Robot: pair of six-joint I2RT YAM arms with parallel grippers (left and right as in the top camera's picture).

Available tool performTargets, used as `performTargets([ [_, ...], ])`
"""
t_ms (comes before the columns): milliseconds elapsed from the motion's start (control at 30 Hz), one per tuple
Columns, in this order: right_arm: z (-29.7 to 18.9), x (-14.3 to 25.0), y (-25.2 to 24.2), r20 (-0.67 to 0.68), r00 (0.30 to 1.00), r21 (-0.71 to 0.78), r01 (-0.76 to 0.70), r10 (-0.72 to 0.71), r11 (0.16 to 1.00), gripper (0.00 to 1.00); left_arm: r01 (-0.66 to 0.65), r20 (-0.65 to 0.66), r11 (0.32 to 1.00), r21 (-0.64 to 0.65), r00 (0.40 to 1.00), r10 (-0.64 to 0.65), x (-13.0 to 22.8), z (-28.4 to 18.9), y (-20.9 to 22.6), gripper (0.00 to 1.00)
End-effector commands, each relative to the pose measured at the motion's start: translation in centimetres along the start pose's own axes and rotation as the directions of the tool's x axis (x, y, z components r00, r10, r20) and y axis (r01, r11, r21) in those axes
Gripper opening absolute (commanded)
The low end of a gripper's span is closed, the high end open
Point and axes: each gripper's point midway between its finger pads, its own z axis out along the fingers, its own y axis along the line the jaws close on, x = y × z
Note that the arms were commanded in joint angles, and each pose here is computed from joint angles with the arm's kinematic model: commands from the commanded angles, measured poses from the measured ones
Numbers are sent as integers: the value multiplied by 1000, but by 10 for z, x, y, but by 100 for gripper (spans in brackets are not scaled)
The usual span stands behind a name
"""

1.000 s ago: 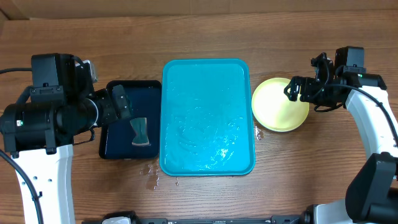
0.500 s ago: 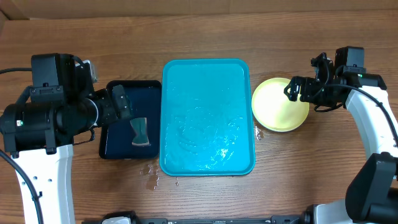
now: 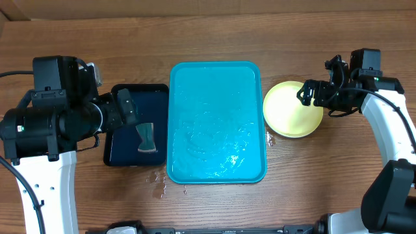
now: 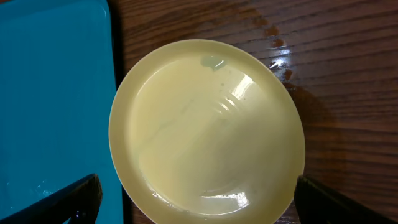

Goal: Clean dirty plates on tray and stack at the side

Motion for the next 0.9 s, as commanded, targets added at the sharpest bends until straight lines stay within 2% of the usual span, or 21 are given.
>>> performTargets([
  [0,-15,-15,7,58,998,-4,29,-29,1000,100,9,2,1000,-2,1000,-9,-1,0,0,100],
  [233,-16,-16,-13,58,998,107,24,-30,994,100,9,2,1000,-2,1000,-9,-1,0,0,100],
  [367,-20,-30,-29,110,993,209,28,-52,977,100,9,2,1000,-2,1000,-9,-1,0,0,100],
  [667,-21,-33,-31,123,991,219,28,-56,975,100,9,2,1000,-2,1000,-9,-1,0,0,100],
  [867,-27,-55,-2,218,971,102,75,-96,992,100,9,2,1000,-2,1000,-9,-1,0,0,100],
])
